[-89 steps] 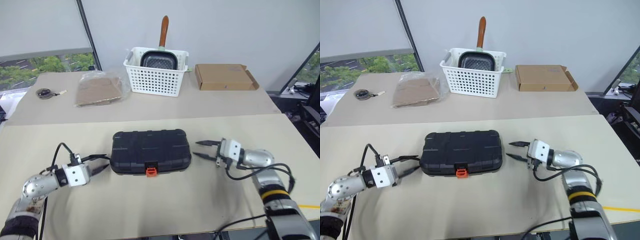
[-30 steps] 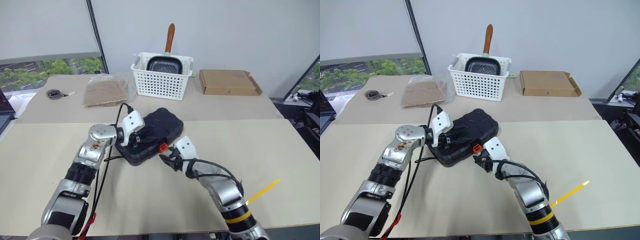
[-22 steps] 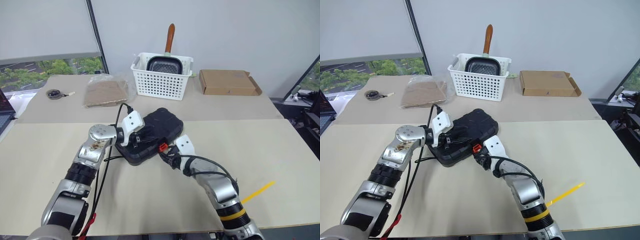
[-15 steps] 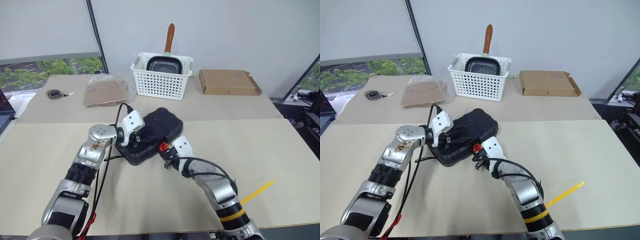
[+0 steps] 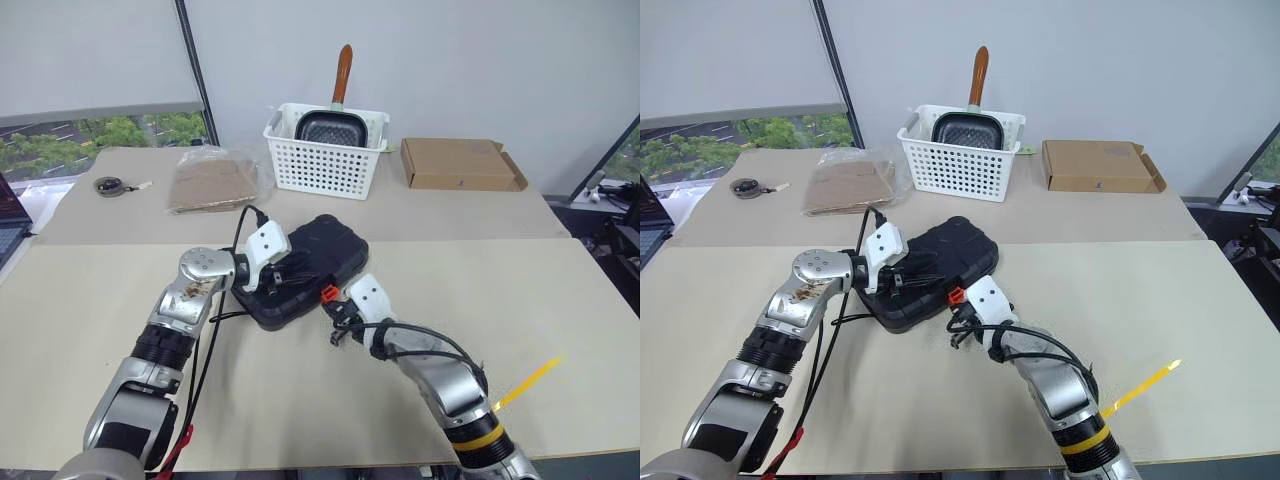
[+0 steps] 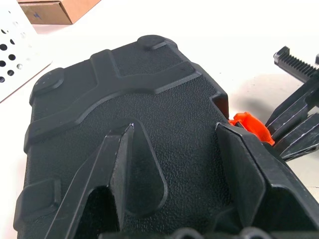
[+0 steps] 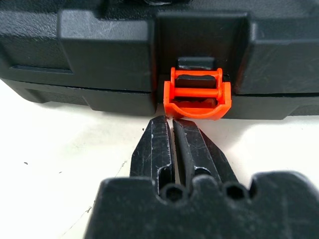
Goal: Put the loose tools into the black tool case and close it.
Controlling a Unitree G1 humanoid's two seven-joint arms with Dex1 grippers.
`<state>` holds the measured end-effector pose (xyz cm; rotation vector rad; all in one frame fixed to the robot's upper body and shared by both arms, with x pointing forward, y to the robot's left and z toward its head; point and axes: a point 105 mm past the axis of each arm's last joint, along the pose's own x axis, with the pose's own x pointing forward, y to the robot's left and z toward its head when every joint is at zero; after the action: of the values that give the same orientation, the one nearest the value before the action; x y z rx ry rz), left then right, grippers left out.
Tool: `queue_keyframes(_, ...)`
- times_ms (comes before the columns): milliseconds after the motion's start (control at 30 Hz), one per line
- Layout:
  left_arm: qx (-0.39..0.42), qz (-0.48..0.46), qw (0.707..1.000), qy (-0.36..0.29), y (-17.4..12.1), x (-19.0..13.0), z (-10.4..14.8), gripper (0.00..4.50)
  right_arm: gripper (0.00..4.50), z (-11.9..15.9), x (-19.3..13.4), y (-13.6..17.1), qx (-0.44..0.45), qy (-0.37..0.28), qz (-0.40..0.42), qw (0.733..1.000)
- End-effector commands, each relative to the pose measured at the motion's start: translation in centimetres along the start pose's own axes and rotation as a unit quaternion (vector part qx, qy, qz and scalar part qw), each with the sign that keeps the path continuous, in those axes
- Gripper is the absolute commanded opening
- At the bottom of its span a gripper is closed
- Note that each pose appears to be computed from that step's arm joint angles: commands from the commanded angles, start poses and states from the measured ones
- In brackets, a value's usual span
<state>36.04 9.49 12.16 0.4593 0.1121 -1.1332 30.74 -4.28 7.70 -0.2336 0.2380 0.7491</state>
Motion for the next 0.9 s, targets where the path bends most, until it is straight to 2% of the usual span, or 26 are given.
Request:
queue_keyframes(33, -0.048, -0.057, 0.992, 0.102, -3.6, 0.9, -6.0, 2.85, 1.08, 1.9, -1.0, -1.2, -0.007, -0.029, -0.025, 0.999)
queue_keyframes(167, -0.047, -0.059, 0.992, 0.104, -3.6, 0.9, -6.1, 2.85, 2.49, 1.6, -0.9, -1.6, -0.007, -0.018, -0.046, 0.999)
queue_keyframes(900, -0.050, -0.058, 0.992, 0.105, -3.6, 1.0, -6.2, 2.85, 2.49, 3.5, -0.5, -0.3, -0.011, -0.065, -0.015, 0.998)
